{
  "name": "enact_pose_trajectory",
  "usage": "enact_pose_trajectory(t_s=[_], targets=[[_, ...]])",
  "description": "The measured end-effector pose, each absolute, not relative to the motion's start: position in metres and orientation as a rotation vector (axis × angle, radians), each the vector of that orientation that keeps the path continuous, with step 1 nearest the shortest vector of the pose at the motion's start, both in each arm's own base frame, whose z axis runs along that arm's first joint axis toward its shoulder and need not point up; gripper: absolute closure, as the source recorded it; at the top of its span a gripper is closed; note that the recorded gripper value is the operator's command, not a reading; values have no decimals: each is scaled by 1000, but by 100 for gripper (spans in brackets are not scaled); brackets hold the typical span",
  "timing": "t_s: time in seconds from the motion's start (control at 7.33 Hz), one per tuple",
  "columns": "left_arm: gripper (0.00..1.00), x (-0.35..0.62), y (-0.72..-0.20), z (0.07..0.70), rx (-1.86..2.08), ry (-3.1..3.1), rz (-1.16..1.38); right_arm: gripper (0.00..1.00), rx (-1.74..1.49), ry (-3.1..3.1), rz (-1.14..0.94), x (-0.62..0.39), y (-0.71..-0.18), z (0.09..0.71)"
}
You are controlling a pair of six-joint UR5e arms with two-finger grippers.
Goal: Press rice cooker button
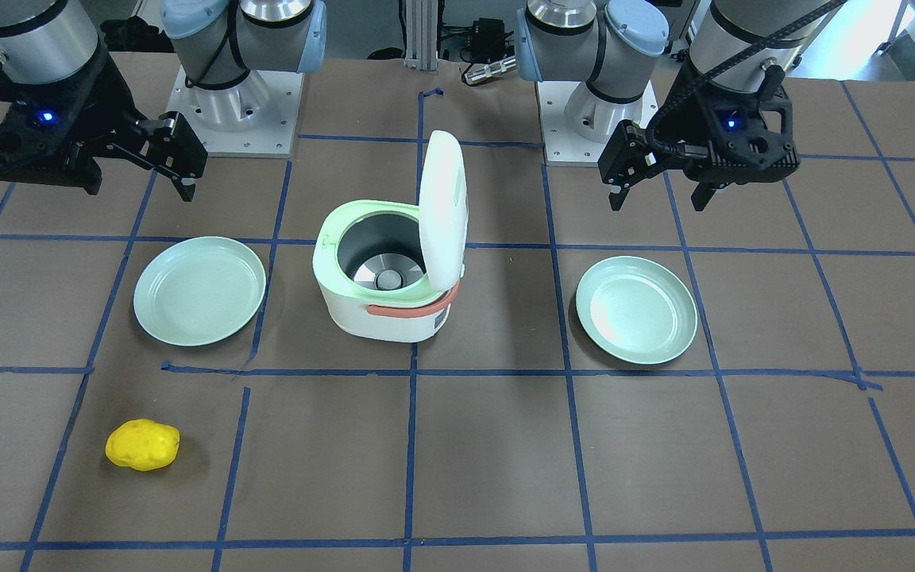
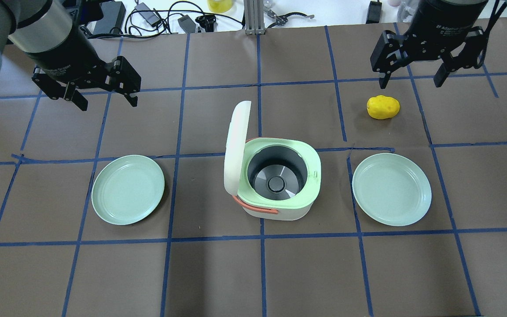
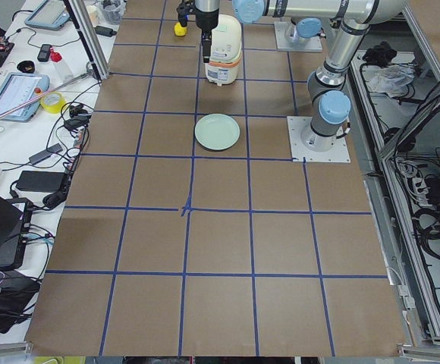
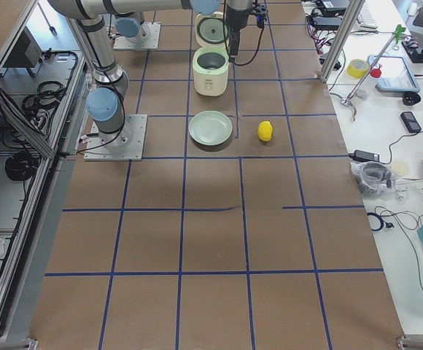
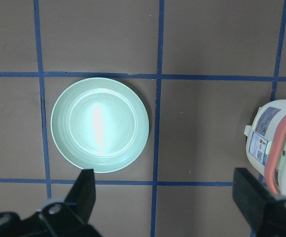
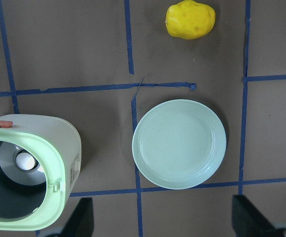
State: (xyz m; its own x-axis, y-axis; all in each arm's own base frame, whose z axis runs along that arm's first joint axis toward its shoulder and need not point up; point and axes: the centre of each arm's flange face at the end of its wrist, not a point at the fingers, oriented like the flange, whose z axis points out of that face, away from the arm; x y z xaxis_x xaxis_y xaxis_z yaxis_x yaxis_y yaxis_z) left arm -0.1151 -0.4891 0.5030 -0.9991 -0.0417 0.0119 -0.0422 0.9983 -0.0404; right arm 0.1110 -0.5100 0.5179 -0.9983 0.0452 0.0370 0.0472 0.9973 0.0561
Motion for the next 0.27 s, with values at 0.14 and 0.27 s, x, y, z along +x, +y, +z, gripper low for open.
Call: enact_pose_trajectory(t_s=[0.14, 0.27], targets=[[0, -115, -489, 503, 66, -3129, 64, 0, -73, -3105, -87, 111, -510, 518], [0, -115, -489, 503, 66, -3129, 64, 0, -73, -3108, -83, 112, -510, 518]])
